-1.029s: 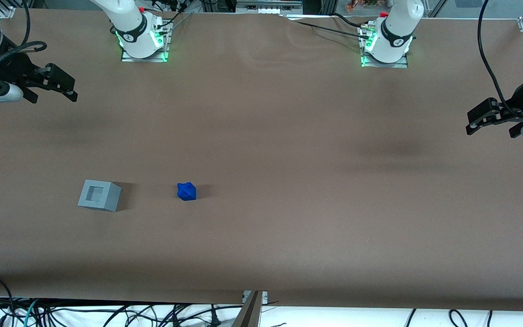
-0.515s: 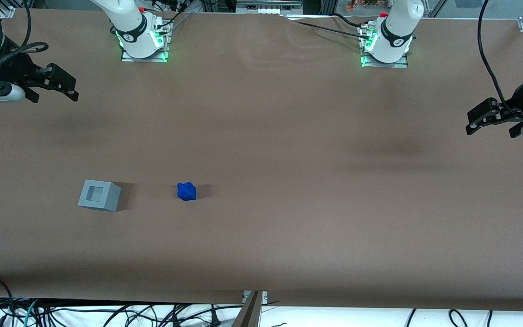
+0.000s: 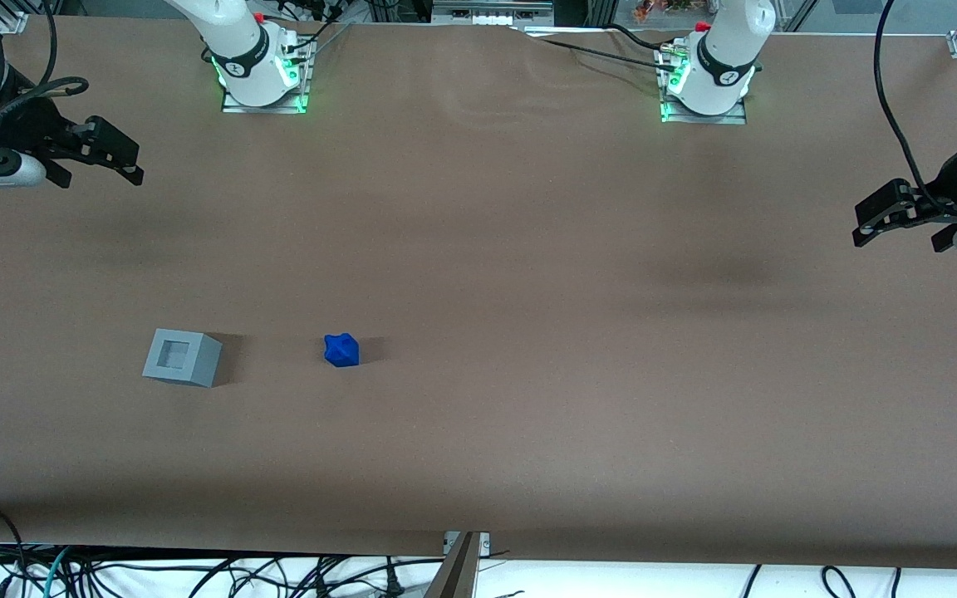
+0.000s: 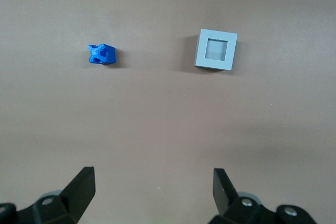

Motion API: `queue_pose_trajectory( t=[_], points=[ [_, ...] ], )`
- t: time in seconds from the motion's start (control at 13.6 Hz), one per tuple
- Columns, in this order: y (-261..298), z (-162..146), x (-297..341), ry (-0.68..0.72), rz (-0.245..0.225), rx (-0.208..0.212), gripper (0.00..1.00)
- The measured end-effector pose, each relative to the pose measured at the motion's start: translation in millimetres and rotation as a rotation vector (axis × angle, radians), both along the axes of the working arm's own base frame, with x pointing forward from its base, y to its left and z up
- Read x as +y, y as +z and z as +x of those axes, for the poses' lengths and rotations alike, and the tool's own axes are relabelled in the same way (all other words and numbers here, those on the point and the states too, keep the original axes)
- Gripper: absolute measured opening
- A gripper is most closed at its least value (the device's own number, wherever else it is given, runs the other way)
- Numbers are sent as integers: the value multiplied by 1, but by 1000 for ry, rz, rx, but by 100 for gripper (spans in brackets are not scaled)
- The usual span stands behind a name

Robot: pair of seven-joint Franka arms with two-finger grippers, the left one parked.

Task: Insert blue part into gray base with right arm
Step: 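Reach the right gripper down to the blue part and grasp it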

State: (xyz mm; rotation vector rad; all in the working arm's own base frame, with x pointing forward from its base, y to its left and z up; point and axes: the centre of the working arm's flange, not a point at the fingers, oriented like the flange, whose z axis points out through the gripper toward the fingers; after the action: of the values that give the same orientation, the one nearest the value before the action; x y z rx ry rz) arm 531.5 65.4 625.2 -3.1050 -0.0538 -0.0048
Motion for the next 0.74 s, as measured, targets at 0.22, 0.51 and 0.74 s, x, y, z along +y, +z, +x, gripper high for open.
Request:
queue_pose_trajectory(
  t=[0.22, 0.51, 0.74],
  points=[
    [-35, 19, 29, -39, 2, -13, 99],
    [-166, 75, 109, -107, 20, -19, 99],
    [-269, 96, 157, -177, 34, -16, 99]
  ],
)
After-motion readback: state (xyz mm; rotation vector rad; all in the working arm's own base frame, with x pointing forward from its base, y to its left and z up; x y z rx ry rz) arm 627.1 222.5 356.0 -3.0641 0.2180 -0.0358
